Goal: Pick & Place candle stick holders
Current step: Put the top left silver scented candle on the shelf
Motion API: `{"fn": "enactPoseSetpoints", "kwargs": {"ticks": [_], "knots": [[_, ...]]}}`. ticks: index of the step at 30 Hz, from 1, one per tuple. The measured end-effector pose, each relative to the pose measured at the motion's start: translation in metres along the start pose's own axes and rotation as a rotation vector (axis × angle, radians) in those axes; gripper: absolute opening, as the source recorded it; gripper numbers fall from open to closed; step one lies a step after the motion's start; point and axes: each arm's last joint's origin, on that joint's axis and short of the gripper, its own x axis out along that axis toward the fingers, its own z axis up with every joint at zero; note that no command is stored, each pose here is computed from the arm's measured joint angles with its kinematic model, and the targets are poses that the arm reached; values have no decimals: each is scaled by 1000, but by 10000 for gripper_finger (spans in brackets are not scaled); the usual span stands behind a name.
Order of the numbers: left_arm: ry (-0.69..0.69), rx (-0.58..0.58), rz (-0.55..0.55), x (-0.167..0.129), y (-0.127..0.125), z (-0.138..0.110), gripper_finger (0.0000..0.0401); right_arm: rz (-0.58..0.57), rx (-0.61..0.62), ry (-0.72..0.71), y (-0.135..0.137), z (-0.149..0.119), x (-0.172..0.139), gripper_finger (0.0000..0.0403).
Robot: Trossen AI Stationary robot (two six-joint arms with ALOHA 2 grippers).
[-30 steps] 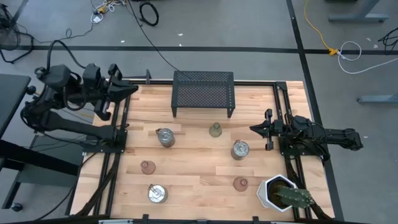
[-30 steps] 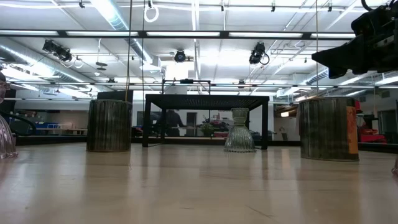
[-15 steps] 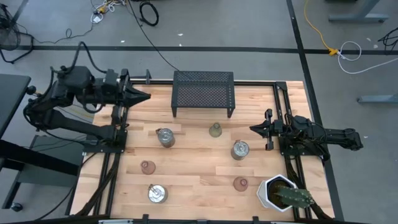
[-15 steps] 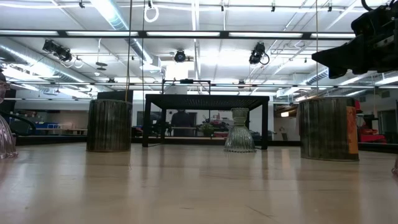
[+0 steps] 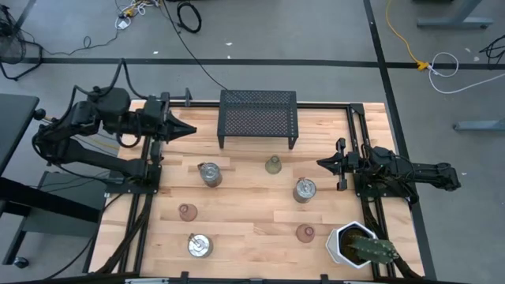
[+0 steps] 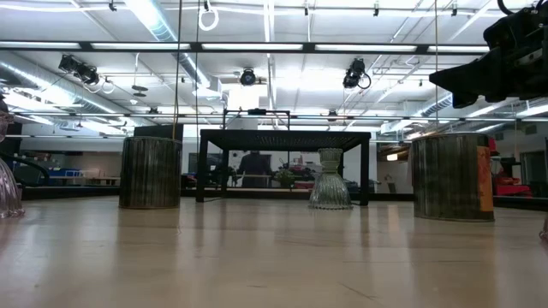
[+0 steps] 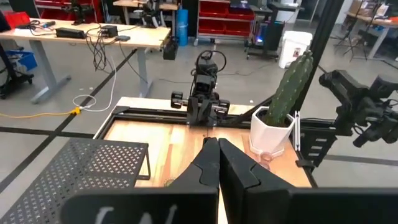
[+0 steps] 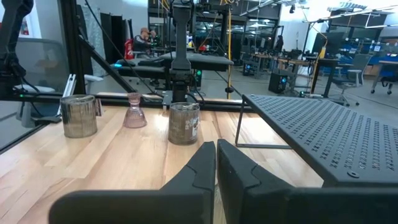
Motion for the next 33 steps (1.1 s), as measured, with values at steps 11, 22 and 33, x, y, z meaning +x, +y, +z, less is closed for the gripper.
{"fn": "enactPoseSetpoints", "kwargs": {"ticks": [11, 22, 33], "knots": [[88, 25, 5, 0, 1, -8, 8, 0, 0, 0, 0, 0, 0, 20], [196, 26, 10, -2, 1, -19, 7, 0, 0, 0, 0, 0, 0, 20], [317, 28, 16, -5, 2, -30, 14, 0, 0, 0, 0, 0, 0, 20]]}}
